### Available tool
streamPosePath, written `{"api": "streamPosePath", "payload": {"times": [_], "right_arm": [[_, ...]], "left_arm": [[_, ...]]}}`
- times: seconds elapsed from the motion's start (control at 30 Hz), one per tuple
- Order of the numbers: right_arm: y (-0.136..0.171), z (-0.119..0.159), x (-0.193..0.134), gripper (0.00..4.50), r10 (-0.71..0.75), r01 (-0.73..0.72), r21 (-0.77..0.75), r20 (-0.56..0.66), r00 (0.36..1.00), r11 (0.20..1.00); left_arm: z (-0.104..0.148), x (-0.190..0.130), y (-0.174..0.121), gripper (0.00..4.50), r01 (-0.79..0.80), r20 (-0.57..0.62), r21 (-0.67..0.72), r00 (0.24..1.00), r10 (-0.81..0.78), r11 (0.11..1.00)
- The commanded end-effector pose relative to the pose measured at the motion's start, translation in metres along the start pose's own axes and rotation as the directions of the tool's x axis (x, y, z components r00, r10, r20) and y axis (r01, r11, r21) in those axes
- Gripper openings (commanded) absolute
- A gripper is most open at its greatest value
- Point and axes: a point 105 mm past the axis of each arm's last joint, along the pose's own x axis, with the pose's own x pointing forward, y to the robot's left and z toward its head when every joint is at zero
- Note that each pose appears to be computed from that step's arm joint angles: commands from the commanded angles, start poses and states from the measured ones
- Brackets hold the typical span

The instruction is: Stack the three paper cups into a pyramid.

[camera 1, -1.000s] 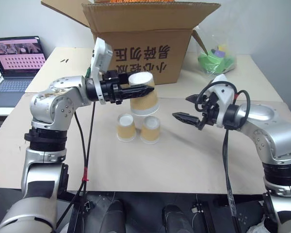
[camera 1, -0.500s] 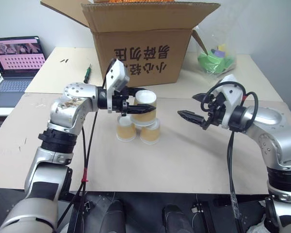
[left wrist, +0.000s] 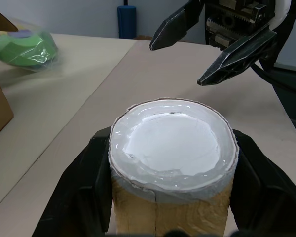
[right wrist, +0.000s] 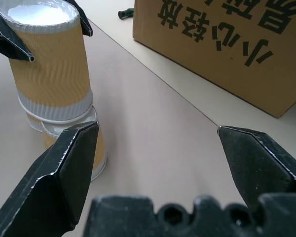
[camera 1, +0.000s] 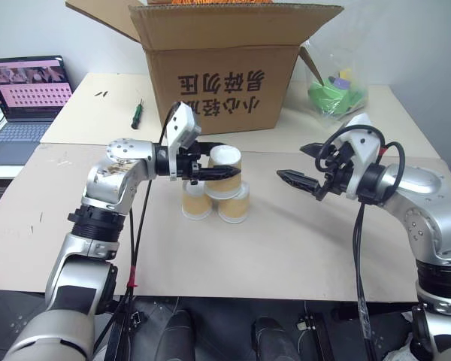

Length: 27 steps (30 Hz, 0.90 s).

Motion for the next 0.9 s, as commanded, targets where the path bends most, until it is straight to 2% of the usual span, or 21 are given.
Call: {"api": "streamPosePath", "payload": {"times": [0.03, 0.07, 0.2, 0.23, 0.6, 0.73, 0.8, 0.9], "right_arm": [[-0.008, 0.015, -0.008, 4.50, -0.036, 0.038, -0.032, 0.047, 0.998, 0.999], [-0.008, 0.015, -0.008, 4.50, -0.037, 0.038, -0.032, 0.048, 0.998, 0.999], [-0.008, 0.014, -0.008, 4.50, -0.036, 0.038, -0.033, 0.047, 0.998, 0.999], [-0.008, 0.014, -0.007, 4.50, -0.037, 0.038, -0.032, 0.046, 0.998, 0.999], [-0.007, 0.009, -0.003, 4.50, -0.015, 0.015, -0.022, 0.030, 0.999, 1.000], [-0.006, 0.006, 0.000, 4.50, 0.001, -0.001, -0.020, 0.023, 1.000, 1.000], [-0.006, 0.005, 0.001, 4.50, 0.005, -0.005, -0.016, 0.024, 1.000, 1.000], [-0.007, 0.006, 0.002, 4.50, 0.005, -0.005, -0.015, 0.026, 1.000, 1.000]], "left_arm": [[0.014, -0.003, 0.001, 2.70, -0.017, 0.046, 0.038, 0.999, 0.016, 0.999], [0.014, -0.003, 0.001, 2.70, -0.019, 0.047, 0.038, 0.999, 0.017, 0.999], [0.017, -0.004, 0.001, 3.96, -0.023, 0.056, 0.039, 0.998, 0.021, 0.999], [0.020, -0.004, 0.001, 4.43, -0.026, 0.061, 0.046, 0.998, 0.024, 0.999], [0.059, -0.016, 0.000, 4.43, -0.062, 0.150, 0.059, 0.987, 0.053, 0.996], [0.096, -0.035, 0.003, 4.43, -0.106, 0.250, 0.035, 0.964, 0.094, 0.994], [0.113, -0.055, 0.012, 4.43, -0.192, 0.312, -0.018, 0.931, 0.188, 0.981], [0.116, -0.075, 0.025, 4.43, -0.306, 0.334, -0.090, 0.887, 0.319, 0.948]]}}
